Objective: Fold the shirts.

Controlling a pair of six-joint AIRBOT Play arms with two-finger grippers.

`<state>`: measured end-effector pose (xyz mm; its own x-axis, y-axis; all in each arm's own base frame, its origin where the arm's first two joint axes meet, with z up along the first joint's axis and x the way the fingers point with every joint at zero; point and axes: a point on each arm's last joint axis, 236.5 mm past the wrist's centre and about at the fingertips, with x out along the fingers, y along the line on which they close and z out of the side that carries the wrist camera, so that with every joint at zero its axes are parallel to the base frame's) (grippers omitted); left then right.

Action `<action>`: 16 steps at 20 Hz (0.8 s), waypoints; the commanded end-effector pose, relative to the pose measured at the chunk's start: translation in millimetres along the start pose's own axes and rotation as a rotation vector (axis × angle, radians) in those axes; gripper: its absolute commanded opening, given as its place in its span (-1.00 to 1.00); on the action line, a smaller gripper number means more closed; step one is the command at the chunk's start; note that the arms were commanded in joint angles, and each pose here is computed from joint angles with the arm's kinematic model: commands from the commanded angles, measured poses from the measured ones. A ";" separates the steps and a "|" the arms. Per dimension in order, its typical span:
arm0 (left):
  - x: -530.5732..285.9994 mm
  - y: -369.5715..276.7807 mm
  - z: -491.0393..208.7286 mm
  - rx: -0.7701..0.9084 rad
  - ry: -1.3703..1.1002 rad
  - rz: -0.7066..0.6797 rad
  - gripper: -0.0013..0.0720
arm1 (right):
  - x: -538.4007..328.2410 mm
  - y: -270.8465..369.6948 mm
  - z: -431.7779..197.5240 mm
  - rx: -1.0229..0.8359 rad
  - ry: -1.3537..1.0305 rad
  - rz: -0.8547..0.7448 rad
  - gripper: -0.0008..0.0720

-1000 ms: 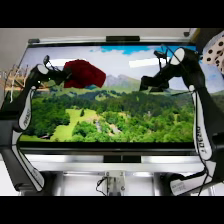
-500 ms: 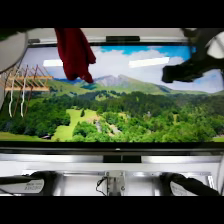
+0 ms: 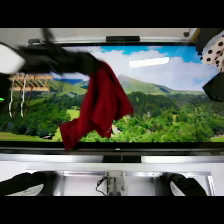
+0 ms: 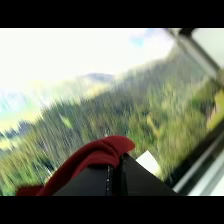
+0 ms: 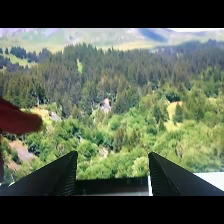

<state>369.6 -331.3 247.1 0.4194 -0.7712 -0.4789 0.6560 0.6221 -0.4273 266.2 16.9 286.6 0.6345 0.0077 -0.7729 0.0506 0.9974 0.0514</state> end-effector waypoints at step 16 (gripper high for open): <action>-121.8 188.8 -274.8 -0.713 0.699 0.428 1.00 | 253.0 87.9 -158.8 -0.042 0.651 0.324 0.53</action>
<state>321.0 -135.9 46.3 -0.0056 -0.3920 -0.9199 0.1054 0.9146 -0.3904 311.2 72.5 35.5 0.1705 0.1578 -0.9726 -0.0430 0.9874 0.1526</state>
